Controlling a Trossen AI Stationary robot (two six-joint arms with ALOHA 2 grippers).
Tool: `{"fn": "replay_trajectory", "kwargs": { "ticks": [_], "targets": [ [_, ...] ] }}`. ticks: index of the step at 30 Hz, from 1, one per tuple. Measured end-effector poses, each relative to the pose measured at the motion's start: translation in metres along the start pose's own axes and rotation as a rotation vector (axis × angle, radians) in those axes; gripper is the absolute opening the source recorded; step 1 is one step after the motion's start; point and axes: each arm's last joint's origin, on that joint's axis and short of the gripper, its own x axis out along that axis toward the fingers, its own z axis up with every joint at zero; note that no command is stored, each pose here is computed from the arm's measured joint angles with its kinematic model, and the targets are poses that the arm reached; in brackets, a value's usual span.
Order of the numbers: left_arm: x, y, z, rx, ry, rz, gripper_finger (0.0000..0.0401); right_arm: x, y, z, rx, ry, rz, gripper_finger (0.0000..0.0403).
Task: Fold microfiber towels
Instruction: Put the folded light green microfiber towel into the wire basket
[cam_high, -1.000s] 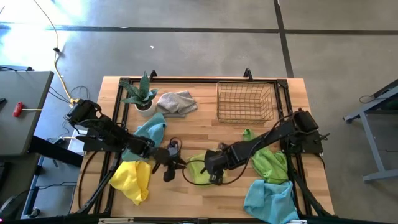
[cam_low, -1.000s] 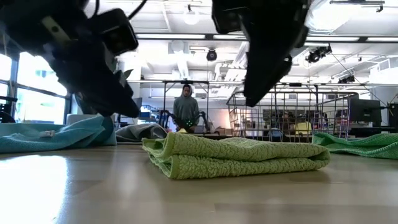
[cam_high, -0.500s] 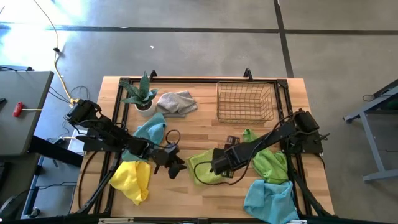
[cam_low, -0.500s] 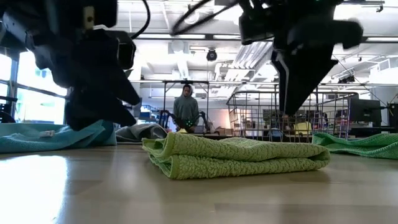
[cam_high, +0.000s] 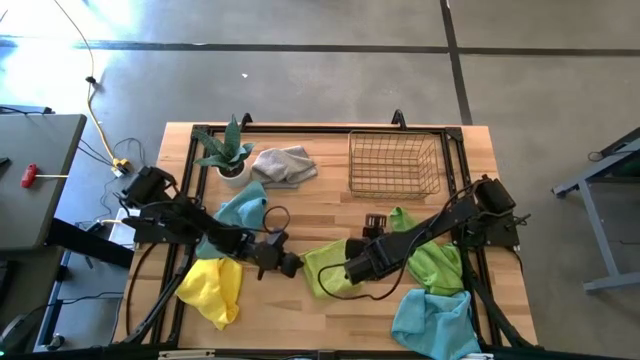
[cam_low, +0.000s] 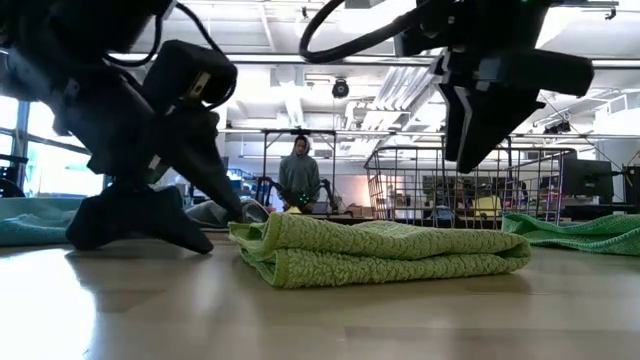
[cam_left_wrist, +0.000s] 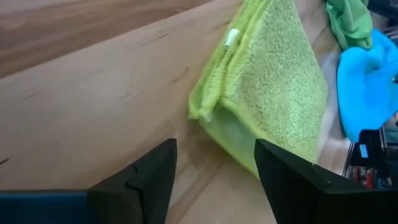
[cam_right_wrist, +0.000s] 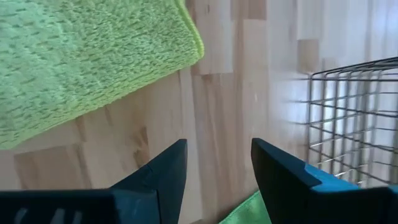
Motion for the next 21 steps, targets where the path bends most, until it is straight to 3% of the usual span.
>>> {"fn": "replay_trajectory", "kwargs": {
  "ticks": [8,13,21],
  "targets": [
    [0.012,-0.016,0.009,0.078,-0.019,0.057,0.0219,0.0,0.0,0.005,0.037,-0.063,-0.027,0.0172],
    [0.03,-0.02,0.014,0.126,-0.009,0.022,0.0219,-0.002,0.007,0.017,0.098,-0.154,0.083,0.0172],
    [0.044,-0.035,0.029,0.347,0.016,-0.028,0.0218,-0.007,0.019,0.027,0.209,-0.231,0.251,0.0172]
  ]
}}
